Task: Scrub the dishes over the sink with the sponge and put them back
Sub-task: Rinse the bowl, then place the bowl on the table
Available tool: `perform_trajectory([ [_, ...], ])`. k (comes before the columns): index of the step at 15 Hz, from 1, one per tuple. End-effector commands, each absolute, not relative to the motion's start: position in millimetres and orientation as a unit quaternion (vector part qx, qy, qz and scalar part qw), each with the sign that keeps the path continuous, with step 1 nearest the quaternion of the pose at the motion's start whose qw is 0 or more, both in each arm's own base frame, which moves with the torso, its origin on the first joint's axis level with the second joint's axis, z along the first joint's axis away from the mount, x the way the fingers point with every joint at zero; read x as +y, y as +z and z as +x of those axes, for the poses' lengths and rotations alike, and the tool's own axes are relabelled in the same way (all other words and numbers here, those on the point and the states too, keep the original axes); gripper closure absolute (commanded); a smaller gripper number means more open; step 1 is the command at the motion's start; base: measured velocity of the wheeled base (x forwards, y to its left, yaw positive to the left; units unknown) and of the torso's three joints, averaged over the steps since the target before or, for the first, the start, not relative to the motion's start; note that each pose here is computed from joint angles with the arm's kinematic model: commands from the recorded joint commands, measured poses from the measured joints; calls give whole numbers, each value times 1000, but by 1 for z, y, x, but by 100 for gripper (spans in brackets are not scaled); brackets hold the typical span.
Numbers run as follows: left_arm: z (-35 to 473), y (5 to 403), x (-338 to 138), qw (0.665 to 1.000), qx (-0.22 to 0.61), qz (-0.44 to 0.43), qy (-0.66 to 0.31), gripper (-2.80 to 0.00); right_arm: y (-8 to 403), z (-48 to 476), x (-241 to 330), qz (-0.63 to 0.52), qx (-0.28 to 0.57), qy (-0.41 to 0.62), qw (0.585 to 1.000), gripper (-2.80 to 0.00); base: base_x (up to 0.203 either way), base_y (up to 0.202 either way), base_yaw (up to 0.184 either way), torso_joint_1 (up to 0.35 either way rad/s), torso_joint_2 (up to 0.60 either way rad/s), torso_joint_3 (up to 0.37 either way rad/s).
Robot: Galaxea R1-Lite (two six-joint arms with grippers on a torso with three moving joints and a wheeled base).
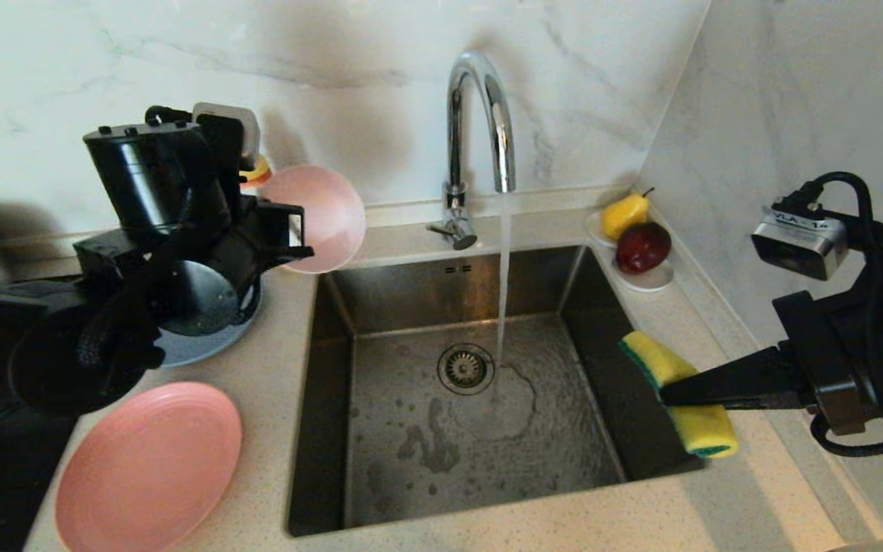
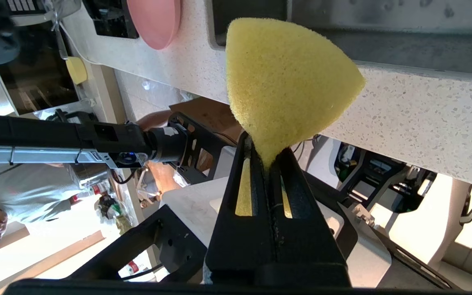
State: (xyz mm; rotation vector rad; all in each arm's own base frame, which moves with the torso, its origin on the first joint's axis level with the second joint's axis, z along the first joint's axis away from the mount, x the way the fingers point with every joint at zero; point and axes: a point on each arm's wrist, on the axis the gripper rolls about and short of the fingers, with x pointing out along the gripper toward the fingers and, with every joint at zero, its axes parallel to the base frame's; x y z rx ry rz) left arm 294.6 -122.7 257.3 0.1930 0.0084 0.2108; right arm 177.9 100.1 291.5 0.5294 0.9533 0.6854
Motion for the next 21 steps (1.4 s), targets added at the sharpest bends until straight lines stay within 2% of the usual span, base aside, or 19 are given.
perform_trajectory([
  [1,271,259,-108,981,149,104,74,0,295,176,98,251,438,320,802,0,0,0,0,0,0,0],
  [3,256,289,-87,974,216,24,58,0,293,179,97,252,442,314,802,0,0,0,0,0,0,0],
  [6,233,330,-27,946,282,-116,109,0,287,183,97,252,453,306,799,0,0,0,0,0,0,0],
  [11,197,346,60,894,270,-250,257,0,283,184,97,251,460,301,797,0,0,0,0,0,0,0],
  [16,164,315,129,818,281,-349,359,0,277,192,101,249,470,297,793,0,0,0,0,0,0,0],
  [21,144,250,188,760,304,-407,406,0,275,195,101,250,474,292,792,0,0,0,0,0,0,0],
])
